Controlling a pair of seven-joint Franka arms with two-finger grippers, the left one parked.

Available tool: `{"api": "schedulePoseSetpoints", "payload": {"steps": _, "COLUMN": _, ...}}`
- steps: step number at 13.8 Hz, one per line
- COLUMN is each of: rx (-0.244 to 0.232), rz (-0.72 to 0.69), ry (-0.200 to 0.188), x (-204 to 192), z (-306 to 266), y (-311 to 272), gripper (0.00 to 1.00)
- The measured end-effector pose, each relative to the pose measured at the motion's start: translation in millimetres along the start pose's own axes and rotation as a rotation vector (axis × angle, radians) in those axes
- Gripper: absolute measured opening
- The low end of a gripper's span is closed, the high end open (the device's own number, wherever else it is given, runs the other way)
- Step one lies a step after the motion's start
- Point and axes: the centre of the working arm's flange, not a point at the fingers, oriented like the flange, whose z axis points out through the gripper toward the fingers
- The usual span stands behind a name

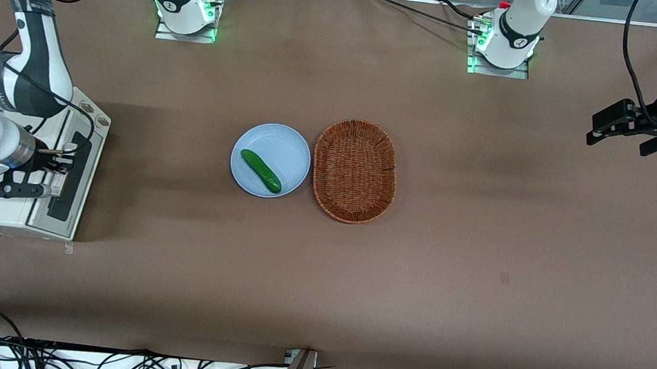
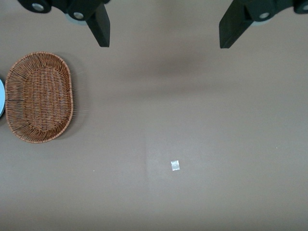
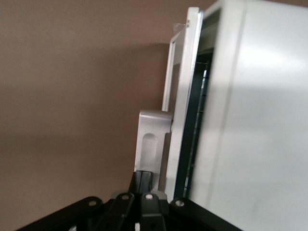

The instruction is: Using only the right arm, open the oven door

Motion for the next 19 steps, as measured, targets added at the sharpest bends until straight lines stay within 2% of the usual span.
{"api": "schedulePoseSetpoints", "payload": {"steps": 4, "rx": 0.044, "rz": 0.080, "ry": 0.034, "x": 19, "z": 51, "y": -85, "gripper": 0.01}}
{"api": "schedulePoseSetpoints", "payload": {"steps": 8, "rx": 0.088, "rz": 0.175, "ry": 0.079, "x": 37, "z": 99, "y": -124, "gripper": 0.01}}
{"api": "schedulePoseSetpoints", "payload": {"steps": 9, "rx": 0.094, "rz": 0.206, "ry": 0.090, "x": 41, "z": 97, "y": -131, "gripper": 0.07}}
{"api": "schedulePoseSetpoints", "payload": {"steps": 11, "rx": 0.100, "rz": 0.242, "ry": 0.119, "x": 50, "z": 79, "y": -142, "gripper": 0.25}}
{"api": "schedulePoseSetpoints", "payload": {"steps": 15, "rx": 0.087, "rz": 0.245, "ry": 0.146, "x": 49, "z": 9, "y": -140, "gripper": 0.68}}
{"api": "schedulePoseSetpoints", "payload": {"steps": 16, "rx": 0.107, "rz": 0.254, "ry": 0.140, "x": 42, "z": -20, "y": -137, "gripper": 0.77}}
{"api": "schedulePoseSetpoints", "payload": {"steps": 18, "rx": 0.181, "rz": 0.252, "ry": 0.110, "x": 18, "z": -85, "y": -132, "gripper": 0.98}}
{"api": "schedulePoseSetpoints", "payload": {"steps": 19, "rx": 0.193, "rz": 0.228, "ry": 0.103, "x": 2, "z": -117, "y": -129, "gripper": 1.00}}
